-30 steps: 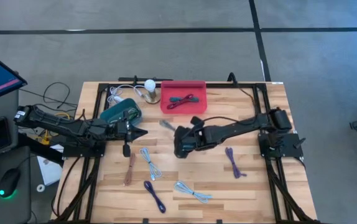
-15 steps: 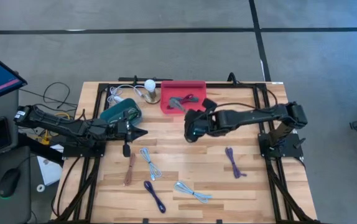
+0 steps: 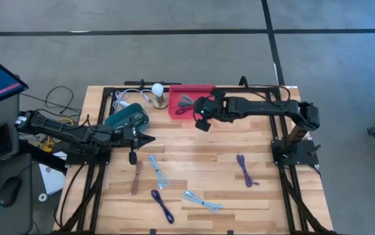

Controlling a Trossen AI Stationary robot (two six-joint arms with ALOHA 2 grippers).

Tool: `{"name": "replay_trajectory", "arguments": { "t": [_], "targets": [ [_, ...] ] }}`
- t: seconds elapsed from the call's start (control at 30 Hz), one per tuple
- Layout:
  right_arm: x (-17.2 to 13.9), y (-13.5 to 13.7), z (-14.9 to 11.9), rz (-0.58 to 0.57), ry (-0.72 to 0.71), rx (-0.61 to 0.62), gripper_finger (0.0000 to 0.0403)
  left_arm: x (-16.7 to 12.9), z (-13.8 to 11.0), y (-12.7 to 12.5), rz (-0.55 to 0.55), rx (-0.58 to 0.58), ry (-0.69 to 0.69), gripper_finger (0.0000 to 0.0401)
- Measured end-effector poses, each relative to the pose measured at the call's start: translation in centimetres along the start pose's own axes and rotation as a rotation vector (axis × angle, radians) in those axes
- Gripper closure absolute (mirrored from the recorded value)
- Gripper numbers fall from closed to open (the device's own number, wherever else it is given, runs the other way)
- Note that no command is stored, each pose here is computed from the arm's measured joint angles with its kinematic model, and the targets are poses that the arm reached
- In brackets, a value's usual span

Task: Pick & Place USB Port
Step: Put the black and white USB cable into the pink bin

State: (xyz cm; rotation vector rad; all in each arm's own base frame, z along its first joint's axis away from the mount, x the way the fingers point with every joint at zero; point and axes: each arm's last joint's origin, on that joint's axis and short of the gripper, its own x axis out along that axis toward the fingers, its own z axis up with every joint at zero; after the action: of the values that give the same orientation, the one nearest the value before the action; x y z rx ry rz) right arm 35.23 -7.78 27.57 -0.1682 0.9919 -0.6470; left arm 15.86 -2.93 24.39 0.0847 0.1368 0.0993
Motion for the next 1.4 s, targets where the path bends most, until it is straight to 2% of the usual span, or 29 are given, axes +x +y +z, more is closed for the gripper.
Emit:
{"name": "replay_trajectory", "arguments": {
  "t": [0.2,0.3,0.6,0.9,1.2,1.4],
  "targets": [
    [2.8,-2.3,-0.7,0.011,-0.014,0.025,0.0403,0.0,0.0,0.0,0.000,0.000,0.000,0.0389],
    [3.8,-3.6,-0.9,0.079,-0.030,0.056,0.0403,0.0,0.0,0.0,0.000,0.000,0.000,0.0389],
    [6.0,-5.9,-1.6,0.163,-0.102,0.120,0.0403,0.0,0.0,0.0,0.000,0.000,0.000,0.0389],
    [7.0,-6.4,-2.5,0.197,-0.105,0.141,0.0403,0.0,0.0,0.0,0.001,-0.002,-0.005,0.0389],
    [10.6,-5.2,-4.1,0.229,-0.011,0.139,0.0403,0.0,0.1,0.0,0.001,-0.002,-0.007,0.0389],
    [12.4,-4.4,-4.4,0.233,0.000,0.135,0.0403,0.0,0.1,0.0,0.001,-0.002,-0.007,0.0389]
  ]
}}
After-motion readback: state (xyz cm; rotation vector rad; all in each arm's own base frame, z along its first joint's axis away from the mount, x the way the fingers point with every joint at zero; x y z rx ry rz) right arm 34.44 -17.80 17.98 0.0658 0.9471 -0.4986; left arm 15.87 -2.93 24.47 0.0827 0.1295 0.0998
